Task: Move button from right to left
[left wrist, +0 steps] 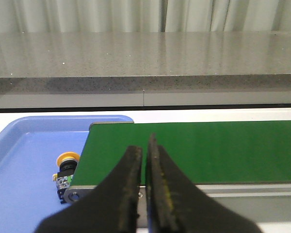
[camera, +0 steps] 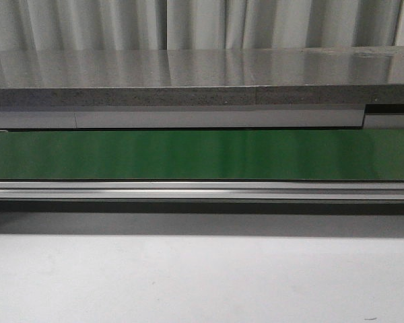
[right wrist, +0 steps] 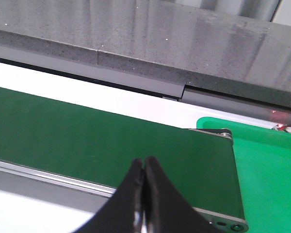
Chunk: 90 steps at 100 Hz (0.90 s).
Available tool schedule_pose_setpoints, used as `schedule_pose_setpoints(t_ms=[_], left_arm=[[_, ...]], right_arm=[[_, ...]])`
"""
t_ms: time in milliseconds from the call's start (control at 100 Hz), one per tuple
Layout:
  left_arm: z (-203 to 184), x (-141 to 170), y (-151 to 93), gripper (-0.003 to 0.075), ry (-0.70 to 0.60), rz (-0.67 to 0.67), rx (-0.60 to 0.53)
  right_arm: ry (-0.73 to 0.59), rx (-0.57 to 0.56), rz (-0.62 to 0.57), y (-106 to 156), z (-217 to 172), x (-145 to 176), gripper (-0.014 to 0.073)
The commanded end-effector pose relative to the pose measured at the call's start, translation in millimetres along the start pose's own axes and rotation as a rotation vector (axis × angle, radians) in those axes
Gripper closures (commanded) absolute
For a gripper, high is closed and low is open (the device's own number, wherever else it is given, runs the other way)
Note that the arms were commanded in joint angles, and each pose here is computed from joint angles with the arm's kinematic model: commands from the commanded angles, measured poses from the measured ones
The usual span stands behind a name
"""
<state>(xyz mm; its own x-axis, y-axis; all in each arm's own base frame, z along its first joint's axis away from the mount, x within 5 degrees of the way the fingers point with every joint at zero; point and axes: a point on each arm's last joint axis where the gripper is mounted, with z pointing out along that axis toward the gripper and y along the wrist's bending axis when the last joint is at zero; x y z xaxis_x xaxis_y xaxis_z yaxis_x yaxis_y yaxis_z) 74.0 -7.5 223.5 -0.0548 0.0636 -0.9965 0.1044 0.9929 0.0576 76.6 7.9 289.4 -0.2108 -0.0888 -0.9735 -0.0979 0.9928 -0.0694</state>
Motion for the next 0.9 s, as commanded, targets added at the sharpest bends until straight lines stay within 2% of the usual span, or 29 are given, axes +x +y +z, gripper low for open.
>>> schedule_pose_setpoints(t_ms=[0,320,890], left_arm=[[-5.8,-7.7,-0.7,0.0715,-0.141,-0.022,0.008],[-20.2,14.1,-1.9,0.0715,-0.243,-0.033,0.005],[-19.8,15.0,-1.6,0.0715,-0.232,-0.062,0.005]], right_arm=[[-0.097,0.030,-0.002,-3.1,-2.9,-15.3,0.0663],[-0.097,0.030,-0.002,-3.1,-2.9,-15.3,0.0663],[-0.091,0.027,-0.002,-2.8,-2.8,-14.8,0.0663]])
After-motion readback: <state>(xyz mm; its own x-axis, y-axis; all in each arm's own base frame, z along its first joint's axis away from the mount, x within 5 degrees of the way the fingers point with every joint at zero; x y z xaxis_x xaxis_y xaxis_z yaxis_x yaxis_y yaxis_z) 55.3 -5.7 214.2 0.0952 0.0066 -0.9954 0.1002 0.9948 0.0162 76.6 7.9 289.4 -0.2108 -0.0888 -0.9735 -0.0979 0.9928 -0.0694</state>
